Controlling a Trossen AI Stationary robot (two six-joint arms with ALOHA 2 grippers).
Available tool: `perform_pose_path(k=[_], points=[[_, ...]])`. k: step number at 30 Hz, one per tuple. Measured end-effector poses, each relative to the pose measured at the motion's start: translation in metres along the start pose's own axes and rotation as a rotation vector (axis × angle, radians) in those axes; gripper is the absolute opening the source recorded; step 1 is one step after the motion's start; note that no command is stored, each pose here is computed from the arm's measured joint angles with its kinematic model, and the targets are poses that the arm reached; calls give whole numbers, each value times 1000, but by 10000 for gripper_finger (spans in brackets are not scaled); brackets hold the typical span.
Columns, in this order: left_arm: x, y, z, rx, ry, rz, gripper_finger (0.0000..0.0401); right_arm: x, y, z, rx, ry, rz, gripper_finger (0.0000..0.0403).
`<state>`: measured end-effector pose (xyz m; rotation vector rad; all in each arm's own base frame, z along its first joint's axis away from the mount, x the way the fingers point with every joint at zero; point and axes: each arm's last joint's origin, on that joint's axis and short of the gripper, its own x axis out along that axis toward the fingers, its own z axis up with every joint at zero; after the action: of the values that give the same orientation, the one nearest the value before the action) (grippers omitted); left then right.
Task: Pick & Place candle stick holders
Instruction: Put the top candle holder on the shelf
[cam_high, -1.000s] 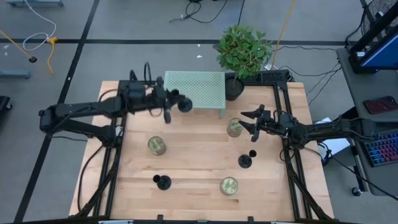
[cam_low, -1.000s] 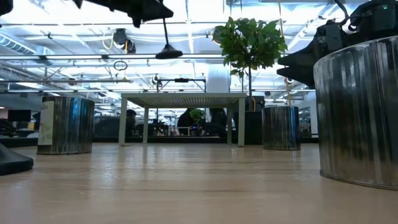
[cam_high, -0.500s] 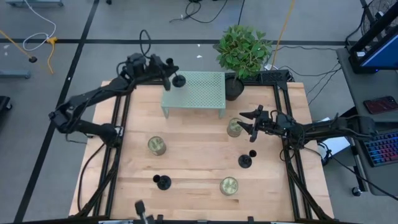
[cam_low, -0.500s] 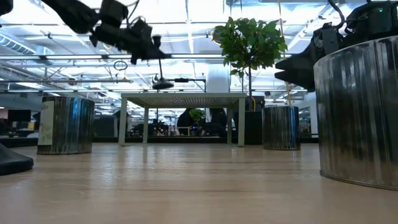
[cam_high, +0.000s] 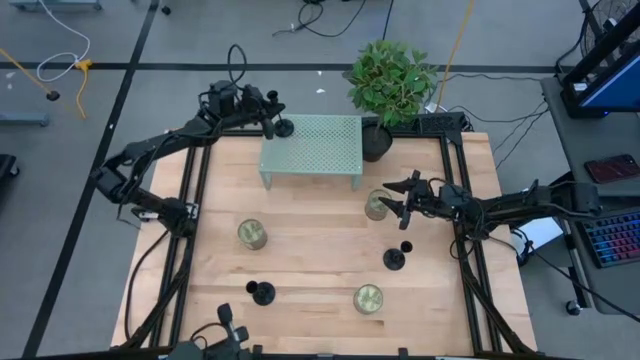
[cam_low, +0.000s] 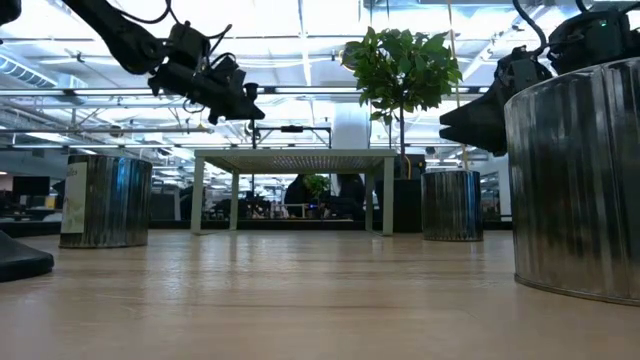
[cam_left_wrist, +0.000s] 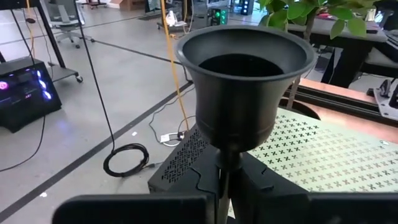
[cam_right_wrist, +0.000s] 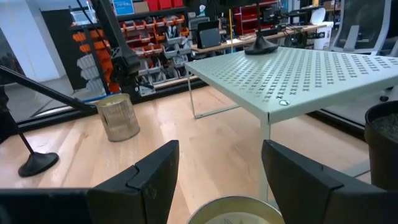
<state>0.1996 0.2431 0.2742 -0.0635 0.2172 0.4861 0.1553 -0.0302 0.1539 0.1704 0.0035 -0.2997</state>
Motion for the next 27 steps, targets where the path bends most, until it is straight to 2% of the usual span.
perform_pose_path(k=[5,14,21,27], points=[[0,0,0,-24,-1,1,22,1,0,-1,1,-4,1,222],[0,0,0,-24,2,3,98,2,0,-2,-6,5,0,222],[0,0,0,-30,4,3,139,-1,4,4,-182,-35,108,222],[0,0,-3,-35,26,1,145,-7,2,7,-242,-30,100,222]])
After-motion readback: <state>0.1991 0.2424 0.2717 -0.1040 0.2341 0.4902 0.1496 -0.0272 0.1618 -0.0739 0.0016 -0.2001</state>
